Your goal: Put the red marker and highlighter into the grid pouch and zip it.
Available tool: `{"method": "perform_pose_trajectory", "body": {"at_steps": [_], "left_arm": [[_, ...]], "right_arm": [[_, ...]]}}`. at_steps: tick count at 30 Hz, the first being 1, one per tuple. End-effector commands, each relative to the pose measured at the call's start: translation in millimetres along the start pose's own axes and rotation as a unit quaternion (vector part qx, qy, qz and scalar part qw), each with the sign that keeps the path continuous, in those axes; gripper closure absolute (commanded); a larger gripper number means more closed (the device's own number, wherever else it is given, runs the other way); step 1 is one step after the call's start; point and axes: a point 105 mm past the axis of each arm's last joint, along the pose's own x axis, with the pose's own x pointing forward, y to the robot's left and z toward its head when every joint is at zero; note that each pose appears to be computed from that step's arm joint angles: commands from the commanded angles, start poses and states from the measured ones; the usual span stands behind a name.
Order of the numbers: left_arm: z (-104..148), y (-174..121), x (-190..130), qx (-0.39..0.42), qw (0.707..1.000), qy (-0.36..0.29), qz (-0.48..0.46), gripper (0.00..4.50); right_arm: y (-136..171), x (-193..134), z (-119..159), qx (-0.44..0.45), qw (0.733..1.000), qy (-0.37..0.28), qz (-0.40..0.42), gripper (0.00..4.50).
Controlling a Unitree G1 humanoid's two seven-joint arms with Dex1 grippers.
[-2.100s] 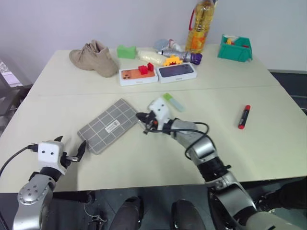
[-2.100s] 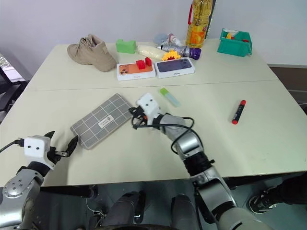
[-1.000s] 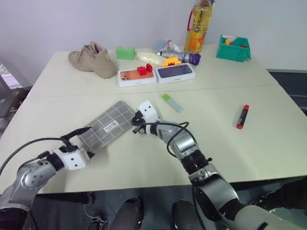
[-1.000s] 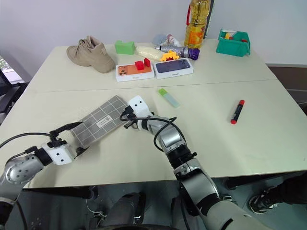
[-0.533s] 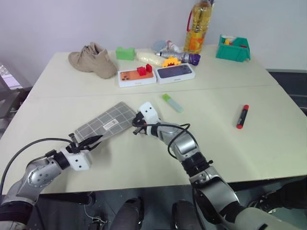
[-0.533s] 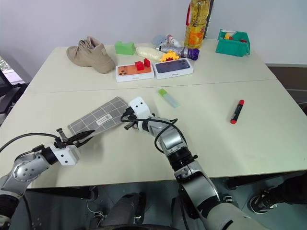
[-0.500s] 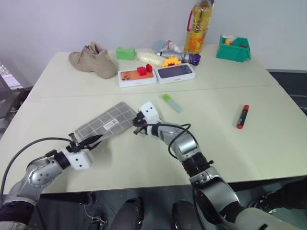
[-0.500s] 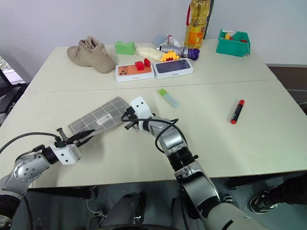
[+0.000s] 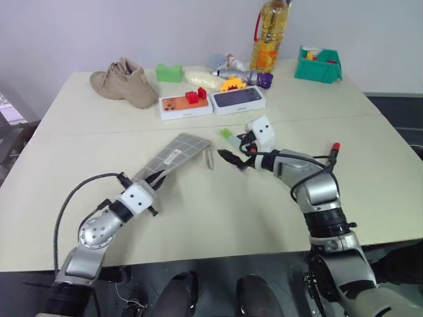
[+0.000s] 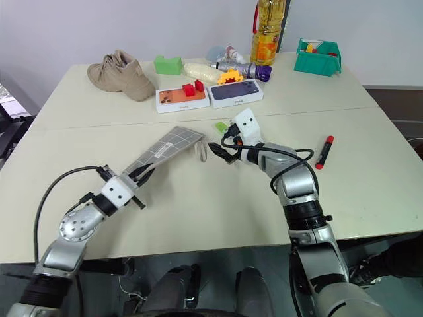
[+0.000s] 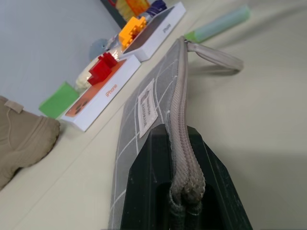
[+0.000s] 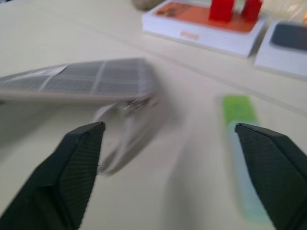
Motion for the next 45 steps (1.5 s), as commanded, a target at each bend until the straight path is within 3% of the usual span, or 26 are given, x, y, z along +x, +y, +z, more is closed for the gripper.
{"method": "perform_pose_trajectory", "body": {"at_steps": [1,8,9,10,16,17,22,25,30,37,45], "left_arm": [[18.6,-1.2,8.9,0.007,1.000,-0.029,0.006,4.50],[28.1,-9.2,16.1,-0.003,0.999,-0.044,0.000,4.50],[28.6,-9.6,16.4,-0.004,0.999,-0.045,0.001,4.50],[28.9,-9.8,16.5,-0.004,0.999,-0.046,0.001,4.50],[29.3,-10.3,16.6,-0.005,0.999,-0.046,0.003,4.50],[29.3,-10.3,16.7,-0.005,0.999,-0.046,0.003,4.50],[29.4,-12.6,19.1,-0.009,0.999,-0.045,0.002,4.50],[30.4,-15.9,26.0,-0.018,0.999,-0.043,0.001,4.50],[35.2,-22.0,41.4,-0.034,0.998,-0.044,0.003,4.50],[41.8,-31.0,58.9,-0.044,0.998,-0.046,0.004,4.50],[41.1,-27.9,66.4,-0.039,0.998,-0.041,0.021,4.50]], "right_arm": [[12.6,3.7,8.7,0.001,1.000,-0.008,0.004,0.12],[12.4,20.7,2.6,0.019,0.999,0.001,-0.035,0.12],[11.4,21.9,1.3,0.022,0.999,0.002,-0.040,0.69],[10.8,22.6,0.4,0.024,0.999,0.002,-0.043,0.96],[9.1,22.9,-0.8,0.012,0.999,-0.001,-0.048,4.14],[9.1,22.6,0.2,0.009,0.999,-0.003,-0.047,4.48],[18.3,20.8,7.4,-0.024,0.999,-0.009,-0.021,4.48],[53.4,15.5,11.1,-0.097,0.993,-0.005,0.066,4.48],[89.3,9.1,13.5,-0.184,0.972,-0.005,0.146,4.48],[129.4,1.2,21.0,-0.242,0.941,-0.023,0.235,4.48],[129.7,-0.2,27.3,-0.262,0.934,-0.028,0.242,4.48]]}}
